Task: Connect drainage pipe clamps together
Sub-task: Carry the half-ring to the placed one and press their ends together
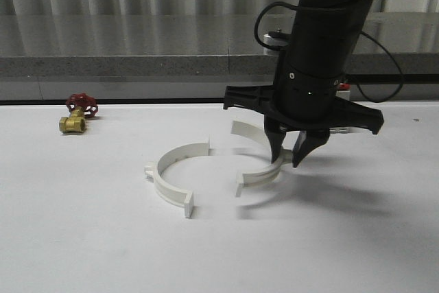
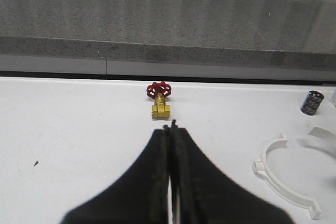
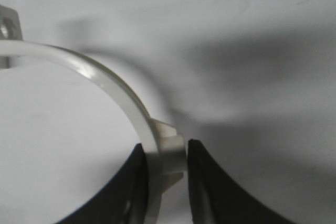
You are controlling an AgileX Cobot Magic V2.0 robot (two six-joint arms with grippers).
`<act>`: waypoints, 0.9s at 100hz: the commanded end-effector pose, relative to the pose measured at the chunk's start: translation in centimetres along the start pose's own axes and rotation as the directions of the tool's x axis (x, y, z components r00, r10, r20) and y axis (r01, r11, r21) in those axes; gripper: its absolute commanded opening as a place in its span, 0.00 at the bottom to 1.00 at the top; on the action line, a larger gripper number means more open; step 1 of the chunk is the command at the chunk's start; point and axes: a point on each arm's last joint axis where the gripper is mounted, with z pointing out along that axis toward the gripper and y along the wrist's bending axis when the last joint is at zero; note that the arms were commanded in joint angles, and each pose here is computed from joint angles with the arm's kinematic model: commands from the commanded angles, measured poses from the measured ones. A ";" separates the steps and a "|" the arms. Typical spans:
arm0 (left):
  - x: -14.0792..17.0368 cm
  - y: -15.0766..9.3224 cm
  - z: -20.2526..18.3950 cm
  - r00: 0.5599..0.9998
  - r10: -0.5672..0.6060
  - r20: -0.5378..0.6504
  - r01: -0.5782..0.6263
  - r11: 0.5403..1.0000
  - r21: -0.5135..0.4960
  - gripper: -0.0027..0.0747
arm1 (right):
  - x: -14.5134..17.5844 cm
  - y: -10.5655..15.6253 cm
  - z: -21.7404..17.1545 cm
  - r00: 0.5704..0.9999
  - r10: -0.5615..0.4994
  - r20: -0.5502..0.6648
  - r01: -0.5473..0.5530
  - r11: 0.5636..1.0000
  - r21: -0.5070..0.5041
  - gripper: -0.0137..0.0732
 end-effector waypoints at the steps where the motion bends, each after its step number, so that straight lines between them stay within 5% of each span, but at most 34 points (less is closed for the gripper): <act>1: -1.5 -0.3 -0.2 0.996 -0.001 0.092 0.000 1.000 0.017 0.01 | -1.3 0.9 -2.4 0.995 0.017 0.103 -0.013 0.999 -0.033 0.25; 90: -1.5 -0.3 -0.2 0.996 -0.001 0.092 0.000 1.000 0.017 0.01 | -0.4 4.4 -1.6 0.995 0.035 0.091 -0.033 0.999 -0.026 0.25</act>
